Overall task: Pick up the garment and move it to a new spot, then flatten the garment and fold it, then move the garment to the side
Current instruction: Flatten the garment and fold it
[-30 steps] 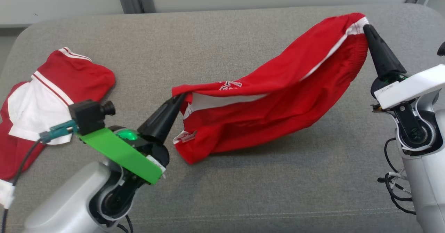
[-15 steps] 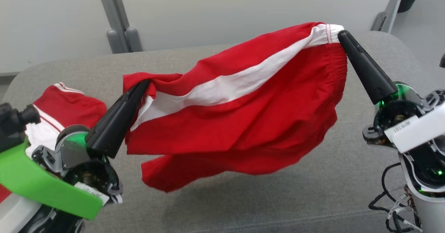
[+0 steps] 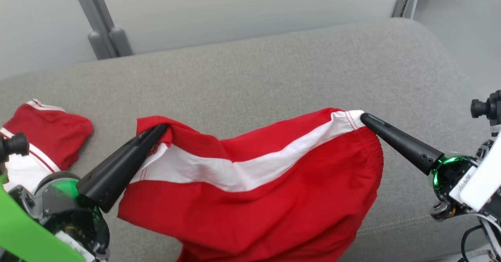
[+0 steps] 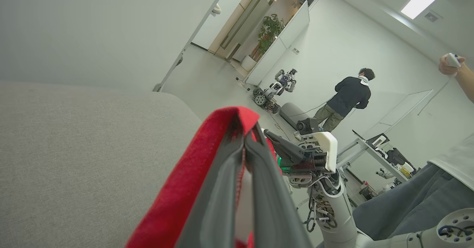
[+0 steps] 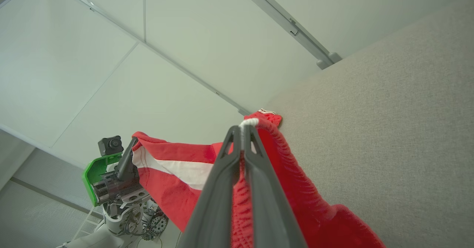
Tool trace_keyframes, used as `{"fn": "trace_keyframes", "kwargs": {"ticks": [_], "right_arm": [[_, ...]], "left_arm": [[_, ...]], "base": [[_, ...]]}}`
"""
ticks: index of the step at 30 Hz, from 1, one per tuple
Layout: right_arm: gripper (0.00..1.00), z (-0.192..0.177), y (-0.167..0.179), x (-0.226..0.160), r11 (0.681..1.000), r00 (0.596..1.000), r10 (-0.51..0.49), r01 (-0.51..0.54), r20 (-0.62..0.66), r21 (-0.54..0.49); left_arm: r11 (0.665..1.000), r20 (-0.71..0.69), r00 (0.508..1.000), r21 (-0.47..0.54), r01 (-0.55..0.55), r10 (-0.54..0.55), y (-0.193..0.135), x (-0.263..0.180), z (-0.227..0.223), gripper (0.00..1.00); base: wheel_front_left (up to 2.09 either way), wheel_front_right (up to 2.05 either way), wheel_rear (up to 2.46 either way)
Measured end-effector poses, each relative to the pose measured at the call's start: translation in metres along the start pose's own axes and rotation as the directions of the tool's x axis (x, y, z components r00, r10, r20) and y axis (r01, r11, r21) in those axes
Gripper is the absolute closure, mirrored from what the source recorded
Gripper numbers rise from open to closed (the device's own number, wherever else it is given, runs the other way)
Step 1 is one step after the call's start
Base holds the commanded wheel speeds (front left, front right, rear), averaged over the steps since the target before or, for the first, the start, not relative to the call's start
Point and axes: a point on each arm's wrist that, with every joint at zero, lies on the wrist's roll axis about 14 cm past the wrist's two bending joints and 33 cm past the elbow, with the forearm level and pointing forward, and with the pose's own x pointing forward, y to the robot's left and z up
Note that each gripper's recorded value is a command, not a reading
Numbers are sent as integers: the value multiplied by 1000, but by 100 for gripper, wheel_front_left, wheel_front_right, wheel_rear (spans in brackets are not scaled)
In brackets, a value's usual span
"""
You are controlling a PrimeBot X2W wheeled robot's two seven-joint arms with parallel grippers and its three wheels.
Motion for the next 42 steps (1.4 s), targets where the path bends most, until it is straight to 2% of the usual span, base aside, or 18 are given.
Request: {"fn": "trace_keyframes", "kwargs": {"ticks": [5, 7, 8, 9, 10, 12, 15, 19, 22, 25, 26, 28, 31, 34, 36, 37, 40, 42], "right_arm": [[100, 8, -36, 19, 994, 997, -68, 71, -41, 89], [100, 17, -46, 33, 992, 996, -74, 77, -41, 98], [100, 17, -46, 33, 992, 996, -74, 77, -41, 98], [100, 29, -55, 51, 991, 996, -81, 83, -28, 101], [100, 29, -55, 51, 991, 996, -81, 83, -28, 101], [100, 39, -64, 72, 991, 996, -84, 85, -18, 104], [100, 64, -101, 97, 979, 981, -186, 181, 59, 93], [100, 123, -130, 126, 965, 918, -263, 251, 296, 80], [100, 173, -107, 156, 977, 852, -188, 211, 488, 8], [100, 190, -75, 191, 991, 832, -82, 128, 548, -45], [100, 191, -66, 201, 993, 830, -51, 101, 556, -59], [100, 194, -48, 216, 991, 823, 15, 62, 568, -116], [100, 201, -34, 223, 984, 808, 94, 13, 581, -178], [100, 172, -66, 233, 992, 862, 61, 4, 503, -128], [100, 127, -123, 231, 997, 906, -61, 71, 418, -7], [100, 96, -156, 226, 989, 926, -150, 142, 347, 48], [100, 8, -235, 189, 916, 914, -378, 347, 149, 200], [100, -34, -262, 166, 867, 891, -450, 420, 58, 266]], "left_arm": [[986, -92, 988, -105, -131, 121, 52, 5, -3, 100], [975, -139, 976, -121, -185, 167, 75, 7, -3, 100], [975, -139, 976, -121, -185, 167, 75, 7, -3, 100], [960, -142, 964, -140, -243, 223, 102, 10, 6, 100], [960, -142, 964, -140, -243, 223, 102, 10, 6, 100], [948, -134, 952, -131, -291, 274, 126, 14, 18, 100], [932, -95, 935, -97, -350, 341, 159, 21, 43, 100], [935, 57, 933, -8, -354, 354, 183, 45, 89, 100], [917, 215, 914, 132, -375, 343, 196, 61, 130, 100], [862, 310, 882, 257, -436, 354, 216, 66, 155, 100], [860, 329, 880, 267, -435, 343, 219, 70, 159, 100], [870, 379, 873, 260, -419, 307, 222, 82, 165, 100], [911, 408, 883, 228, -344, 231, 217, 106, 159, 100], [944, 365, 905, 157, -290, 218, 228, 122, 126, 100], [949, 322, 910, 89, -302, 260, 253, 118, 92, 100], [942, 273, 912, 50, -331, 306, 270, 111, 66, 100], [888, 113, 881, -65, -455, 460, 316, 74, -12, 100], [845, 32, 848, -119, -522, 528, 336, 47, -53, 100]], "base": [[0, 0, 0], [0, 0, 0], [0, 0, 0], [0, 0, 0], [0, 0, 0], [0, 0, 0], [0, 0, 0], [0, 0, 0], [0, 0, 0], [0, 0, 0], [0, 0, 0], [0, 0, 0], [0, 0, 0], [0, 0, 0], [0, 0, 0], [0, 0, 0], [0, 0, 0], [0, 0, 0]]}}
